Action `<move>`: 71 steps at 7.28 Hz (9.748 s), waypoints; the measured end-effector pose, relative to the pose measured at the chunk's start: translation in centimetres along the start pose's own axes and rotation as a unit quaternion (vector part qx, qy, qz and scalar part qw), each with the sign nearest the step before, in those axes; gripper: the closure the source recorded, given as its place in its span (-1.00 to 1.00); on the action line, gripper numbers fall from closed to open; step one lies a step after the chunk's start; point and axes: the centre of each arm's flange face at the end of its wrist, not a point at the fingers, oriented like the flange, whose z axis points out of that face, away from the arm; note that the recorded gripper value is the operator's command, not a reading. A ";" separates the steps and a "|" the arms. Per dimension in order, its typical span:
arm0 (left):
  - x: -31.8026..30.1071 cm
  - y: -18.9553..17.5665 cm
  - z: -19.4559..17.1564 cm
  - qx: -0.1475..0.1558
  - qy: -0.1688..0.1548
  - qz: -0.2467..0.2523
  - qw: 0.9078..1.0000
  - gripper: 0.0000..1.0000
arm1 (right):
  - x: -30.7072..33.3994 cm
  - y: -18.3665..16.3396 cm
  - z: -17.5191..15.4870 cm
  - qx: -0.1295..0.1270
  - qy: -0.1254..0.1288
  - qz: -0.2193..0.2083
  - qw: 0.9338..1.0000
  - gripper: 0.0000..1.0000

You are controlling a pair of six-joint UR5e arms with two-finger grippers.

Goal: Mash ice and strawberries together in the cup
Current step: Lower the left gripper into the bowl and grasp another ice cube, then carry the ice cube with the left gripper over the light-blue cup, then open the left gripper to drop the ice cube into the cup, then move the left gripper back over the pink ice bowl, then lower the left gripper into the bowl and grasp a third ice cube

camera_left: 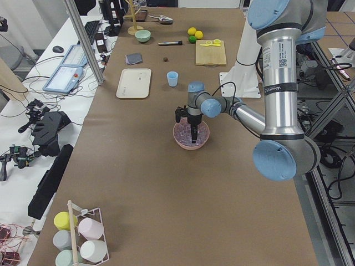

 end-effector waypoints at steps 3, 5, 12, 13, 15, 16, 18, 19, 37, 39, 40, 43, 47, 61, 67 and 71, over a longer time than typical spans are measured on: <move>-0.2 -0.2 -0.2 0.002 0.001 0.002 1.000 0.77 | -0.1 -0.1 -0.1 0.001 0.000 -0.001 1.000 -1.00; -1.0 -0.8 -1.0 0.009 0.002 0.009 1.000 0.98 | -0.2 -0.1 -0.2 0.002 0.000 -0.002 1.000 -1.00; 1.9 -4.5 -18.0 0.112 0.097 0.020 0.989 1.00 | -1.0 -0.4 -0.1 0.001 -0.003 -0.003 1.000 -1.00; 5.6 -6.3 -20.2 0.128 0.132 0.014 0.983 1.00 | -1.1 -0.4 -0.1 0.001 -0.003 -0.003 1.000 -1.00; 14.2 -10.1 -22.9 0.130 0.183 0.001 0.974 1.00 | -1.1 -0.5 0.0 0.000 -0.003 -0.004 1.000 -1.00; 18.0 -11.0 -23.7 0.128 0.199 0.004 0.972 1.00 | -1.1 -0.5 0.1 -0.001 -0.003 -0.003 1.000 -1.00; 24.3 -12.2 -22.8 0.148 0.232 0.015 0.961 1.00 | -1.0 -0.4 0.3 -0.003 -0.003 -0.001 1.000 -1.00; 26.8 -12.4 -21.0 0.164 0.246 0.023 0.955 1.00 | -1.0 -0.4 0.5 -0.004 -0.003 0.000 1.000 -1.00; 30.1 -10.2 -18.6 0.169 0.213 0.051 0.961 -0.93 | -0.7 -0.5 1.0 -0.009 0.000 0.003 1.000 -1.00; 22.8 -10.6 -22.0 0.150 0.142 0.090 0.974 -0.93 | -0.8 -0.4 0.9 -0.009 -0.001 0.003 1.000 -1.00; 19.1 -9.9 -22.4 0.139 0.118 0.101 0.978 -0.93 | -0.8 -0.5 0.9 -0.009 -0.001 0.003 1.000 -1.00; 8.9 -6.0 -18.5 0.110 0.065 0.159 0.979 -0.93 | -1.0 -0.5 1.2 -0.012 0.000 0.002 1.000 -1.00; 0.5 -3.0 -9.6 0.074 0.078 0.171 0.979 -0.93 | -0.9 -0.5 1.5 -0.014 0.000 0.002 1.000 -1.00; -1.2 -1.2 -2.0 0.003 0.041 0.183 0.982 -0.38 | -0.7 -0.5 1.7 -0.016 0.002 0.009 1.000 -1.00; -0.9 -0.3 -1.6 -0.005 0.042 0.200 0.979 -0.20 | -0.9 -0.4 1.4 -0.013 0.001 0.011 1.000 -1.00; -1.4 0.0 -1.3 -0.011 0.039 0.201 0.979 -0.20 | -1.0 -0.4 1.4 -0.013 0.000 0.011 1.000 -1.00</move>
